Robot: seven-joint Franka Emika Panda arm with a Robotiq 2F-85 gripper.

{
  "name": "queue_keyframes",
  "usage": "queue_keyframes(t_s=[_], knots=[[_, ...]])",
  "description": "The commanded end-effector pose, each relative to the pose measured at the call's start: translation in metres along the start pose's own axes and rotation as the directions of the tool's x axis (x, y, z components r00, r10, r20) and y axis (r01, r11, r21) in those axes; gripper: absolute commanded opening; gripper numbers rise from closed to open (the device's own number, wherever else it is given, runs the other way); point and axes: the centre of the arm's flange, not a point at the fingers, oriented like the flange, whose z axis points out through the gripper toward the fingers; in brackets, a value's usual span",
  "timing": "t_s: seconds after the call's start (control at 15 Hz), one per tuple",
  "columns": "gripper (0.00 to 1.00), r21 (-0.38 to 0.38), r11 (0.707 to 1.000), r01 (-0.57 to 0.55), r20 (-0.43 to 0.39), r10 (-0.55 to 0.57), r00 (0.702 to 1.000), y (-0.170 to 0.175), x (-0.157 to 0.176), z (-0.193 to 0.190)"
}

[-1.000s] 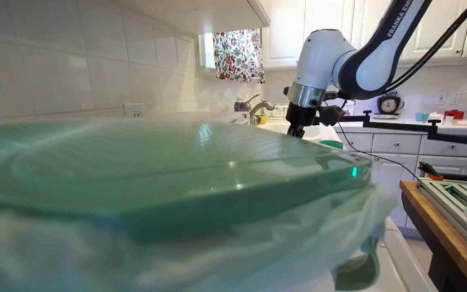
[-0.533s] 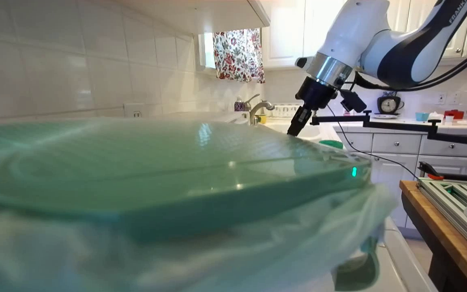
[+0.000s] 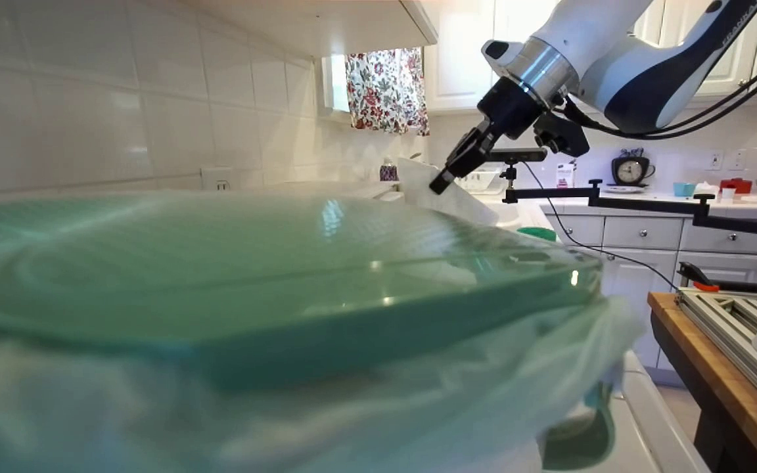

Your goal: Pick up the tissue and then use it to wipe the mini oven door

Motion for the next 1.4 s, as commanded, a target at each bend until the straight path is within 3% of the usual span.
queue_keyframes(t_s=[0.0, 0.47, 1.0, 1.33], knots=[[0.00, 0.016, 0.999, 0.034, -0.019, -0.034, 0.999, -0.014, -0.028, 0.035], [0.00, -0.036, 0.999, 0.037, -0.049, -0.039, 0.998, -0.011, -0.035, 0.057], [0.00, -0.009, 0.999, 0.045, 0.018, -0.045, 0.999, -0.024, -0.045, 0.080], [0.00, -0.011, 0.998, 0.059, -0.002, -0.059, 0.998, -0.027, -0.042, 0.095]])
